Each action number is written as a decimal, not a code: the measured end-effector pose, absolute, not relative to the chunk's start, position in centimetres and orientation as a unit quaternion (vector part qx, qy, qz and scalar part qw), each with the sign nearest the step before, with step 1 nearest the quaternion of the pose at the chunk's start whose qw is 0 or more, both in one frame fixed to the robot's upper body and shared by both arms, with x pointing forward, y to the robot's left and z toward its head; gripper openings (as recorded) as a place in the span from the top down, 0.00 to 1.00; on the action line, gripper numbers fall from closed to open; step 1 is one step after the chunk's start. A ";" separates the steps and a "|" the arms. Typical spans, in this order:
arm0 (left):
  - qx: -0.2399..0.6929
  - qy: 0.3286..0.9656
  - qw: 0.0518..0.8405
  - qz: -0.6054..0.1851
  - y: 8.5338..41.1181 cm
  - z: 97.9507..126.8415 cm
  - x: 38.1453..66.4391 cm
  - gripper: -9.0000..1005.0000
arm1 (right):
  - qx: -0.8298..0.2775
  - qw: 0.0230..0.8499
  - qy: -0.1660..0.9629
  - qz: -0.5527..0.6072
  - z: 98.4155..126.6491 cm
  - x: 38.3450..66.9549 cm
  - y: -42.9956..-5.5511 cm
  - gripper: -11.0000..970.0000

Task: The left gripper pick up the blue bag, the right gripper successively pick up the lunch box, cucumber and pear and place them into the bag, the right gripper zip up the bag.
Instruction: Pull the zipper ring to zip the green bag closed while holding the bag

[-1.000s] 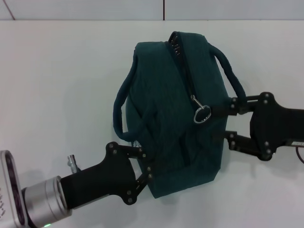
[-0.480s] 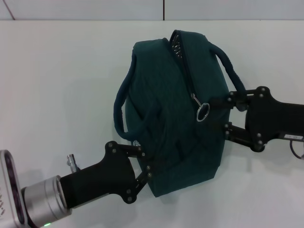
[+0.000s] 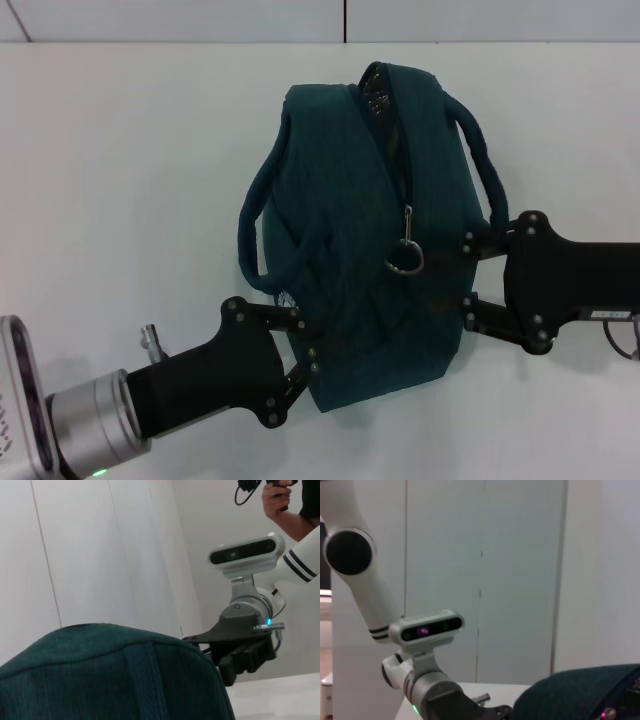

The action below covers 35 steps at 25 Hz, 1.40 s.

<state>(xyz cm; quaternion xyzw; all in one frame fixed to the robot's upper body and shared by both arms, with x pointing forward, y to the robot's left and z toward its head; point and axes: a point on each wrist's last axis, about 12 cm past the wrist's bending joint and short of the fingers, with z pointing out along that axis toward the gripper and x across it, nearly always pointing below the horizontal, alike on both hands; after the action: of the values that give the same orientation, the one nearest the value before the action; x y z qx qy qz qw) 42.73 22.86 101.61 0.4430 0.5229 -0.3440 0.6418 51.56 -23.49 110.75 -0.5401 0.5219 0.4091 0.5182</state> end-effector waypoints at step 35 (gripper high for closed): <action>0.440 0.526 0.642 -0.341 23.0 101.4 42.4 0.91 | -0.502 0.559 0.546 0.371 110.6 52.9 -23.4 0.68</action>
<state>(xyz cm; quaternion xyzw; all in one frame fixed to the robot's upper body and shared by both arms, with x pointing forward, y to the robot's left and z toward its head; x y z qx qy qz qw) 42.38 23.01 101.44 0.4401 0.5265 -0.3411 0.6425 52.86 -23.38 110.57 -0.5024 0.5457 0.3711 0.5586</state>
